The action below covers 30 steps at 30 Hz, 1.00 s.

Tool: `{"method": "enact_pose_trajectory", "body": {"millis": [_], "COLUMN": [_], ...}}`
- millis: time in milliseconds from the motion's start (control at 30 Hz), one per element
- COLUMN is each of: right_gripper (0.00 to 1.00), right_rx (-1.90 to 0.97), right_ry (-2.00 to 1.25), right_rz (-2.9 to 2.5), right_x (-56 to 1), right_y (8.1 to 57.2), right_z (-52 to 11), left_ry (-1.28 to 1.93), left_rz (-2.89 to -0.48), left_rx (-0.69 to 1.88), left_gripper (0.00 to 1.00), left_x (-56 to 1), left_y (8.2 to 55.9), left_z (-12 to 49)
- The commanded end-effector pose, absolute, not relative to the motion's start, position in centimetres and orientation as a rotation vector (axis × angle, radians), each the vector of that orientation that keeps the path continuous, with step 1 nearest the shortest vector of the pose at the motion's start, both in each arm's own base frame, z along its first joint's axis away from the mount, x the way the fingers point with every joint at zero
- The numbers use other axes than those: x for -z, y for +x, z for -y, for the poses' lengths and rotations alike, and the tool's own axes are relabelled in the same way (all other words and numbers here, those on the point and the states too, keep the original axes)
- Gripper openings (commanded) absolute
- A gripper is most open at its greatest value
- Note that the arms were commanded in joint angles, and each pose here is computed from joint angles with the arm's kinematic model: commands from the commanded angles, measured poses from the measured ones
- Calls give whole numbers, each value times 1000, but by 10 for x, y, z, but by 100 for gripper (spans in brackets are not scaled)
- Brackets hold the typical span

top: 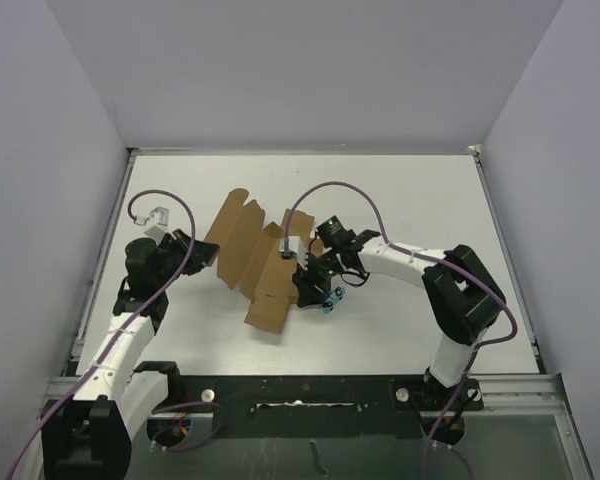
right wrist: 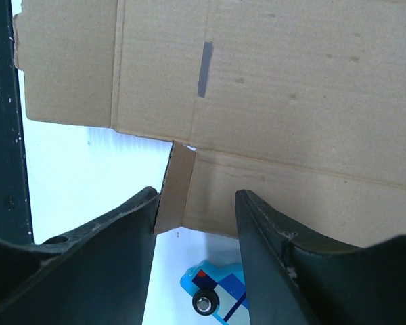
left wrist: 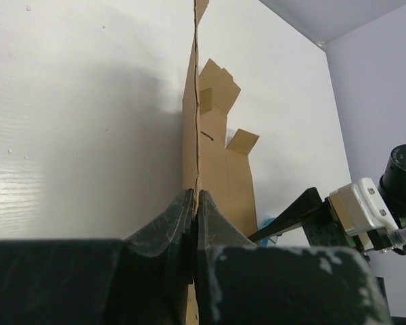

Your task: Fold the paper box

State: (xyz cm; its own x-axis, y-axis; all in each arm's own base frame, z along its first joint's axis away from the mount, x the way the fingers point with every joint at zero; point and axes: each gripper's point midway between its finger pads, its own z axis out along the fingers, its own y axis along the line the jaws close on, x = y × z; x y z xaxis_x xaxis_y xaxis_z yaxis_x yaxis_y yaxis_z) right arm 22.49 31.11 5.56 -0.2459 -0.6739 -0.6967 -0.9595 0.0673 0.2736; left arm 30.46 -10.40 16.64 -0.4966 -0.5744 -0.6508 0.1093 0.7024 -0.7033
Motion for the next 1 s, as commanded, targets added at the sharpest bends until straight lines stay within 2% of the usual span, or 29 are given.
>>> {"method": "enact_pose_trajectory", "body": {"millis": [0, 67, 233, 400, 600, 700, 900, 967], "right_gripper": [48, 44, 27, 19, 19, 25, 60, 65], "right_rx": [-1046, -1036, -974, -900, -818, -837, -996, -1009], "right_ry": [-1574, -1568, -1549, -1554, -1559, -1560, -1556, -1571], "right_rz": [-1907, -1915, -1988, -2111, -2184, -2167, -1946, -1843], "right_x": [-80, -78, -63, -36, -20, -26, -84, -105], "right_y": [237, 238, 245, 250, 257, 258, 259, 255], "right_z": [-323, -322, -317, -310, -303, -303, -309, -312], "left_ry": [-283, -280, -269, -249, -222, -213, -216, -249], "left_rz": [-1841, -1839, -1839, -1836, -1833, -1835, -1831, -1841], "left_rx": [874, 873, 881, 900, 903, 901, 898, 894], "left_gripper": [0, 0, 0, 0, 0, 0, 0, 0], "left_x": [-191, -192, -194, -195, -196, -195, -197, -196], "left_y": [307, 307, 307, 306, 304, 304, 305, 305], "left_z": [106, 106, 109, 113, 116, 117, 117, 115]}}
